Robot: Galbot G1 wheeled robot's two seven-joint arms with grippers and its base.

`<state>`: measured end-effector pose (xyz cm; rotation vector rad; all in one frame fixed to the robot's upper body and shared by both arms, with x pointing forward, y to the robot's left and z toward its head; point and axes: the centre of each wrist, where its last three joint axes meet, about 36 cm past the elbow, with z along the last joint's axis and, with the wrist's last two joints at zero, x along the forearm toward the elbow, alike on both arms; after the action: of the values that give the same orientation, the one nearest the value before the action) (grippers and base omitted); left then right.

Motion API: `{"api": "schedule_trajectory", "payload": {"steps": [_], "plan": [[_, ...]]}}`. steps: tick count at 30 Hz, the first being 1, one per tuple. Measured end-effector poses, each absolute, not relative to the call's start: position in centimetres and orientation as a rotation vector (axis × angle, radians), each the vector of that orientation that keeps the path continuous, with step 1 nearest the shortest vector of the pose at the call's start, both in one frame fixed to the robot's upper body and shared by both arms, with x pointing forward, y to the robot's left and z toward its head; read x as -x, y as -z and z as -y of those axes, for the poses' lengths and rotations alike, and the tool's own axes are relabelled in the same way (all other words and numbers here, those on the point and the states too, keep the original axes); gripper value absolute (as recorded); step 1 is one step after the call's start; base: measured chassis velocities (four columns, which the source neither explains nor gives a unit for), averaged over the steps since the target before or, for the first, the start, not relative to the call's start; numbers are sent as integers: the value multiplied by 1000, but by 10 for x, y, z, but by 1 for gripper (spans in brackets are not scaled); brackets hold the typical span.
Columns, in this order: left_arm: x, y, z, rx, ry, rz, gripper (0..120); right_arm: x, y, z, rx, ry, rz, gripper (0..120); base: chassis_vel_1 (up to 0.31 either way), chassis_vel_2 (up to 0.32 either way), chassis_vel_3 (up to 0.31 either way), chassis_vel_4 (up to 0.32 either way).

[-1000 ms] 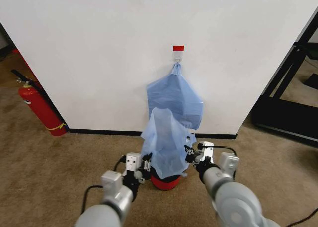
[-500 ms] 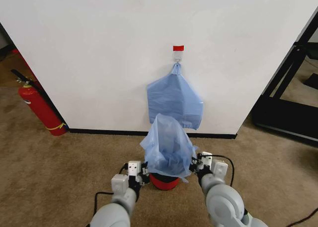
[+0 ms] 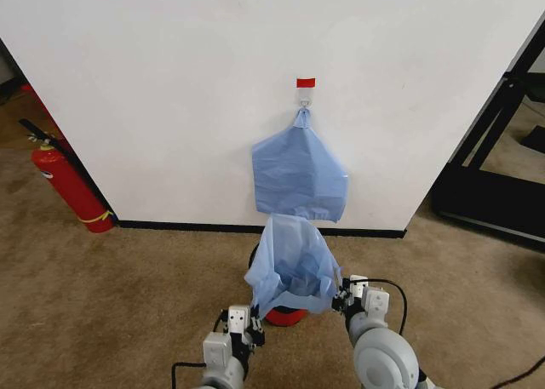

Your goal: Pick up the garbage bag from the wall and place it over the trash bin.

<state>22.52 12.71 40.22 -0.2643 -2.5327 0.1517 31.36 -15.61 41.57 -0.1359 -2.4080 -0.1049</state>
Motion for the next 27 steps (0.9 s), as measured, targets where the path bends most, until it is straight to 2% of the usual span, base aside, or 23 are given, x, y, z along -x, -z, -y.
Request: {"api": "schedule_trajectory", "payload": {"steps": [12,17,27], "plan": [[-233,-392,-133,262,-88,2542,0,-329,-405,162,171,46,2417,0,0,0,0,0],[-247,-361,-114,244,-80,2505,0,-348,-381,159,203,24,2422,0,0,0,0,0],[-267,-342,-109,197,-66,2510,0,-368,-349,160,226,0,2456,0,0,0,0,0]]}}
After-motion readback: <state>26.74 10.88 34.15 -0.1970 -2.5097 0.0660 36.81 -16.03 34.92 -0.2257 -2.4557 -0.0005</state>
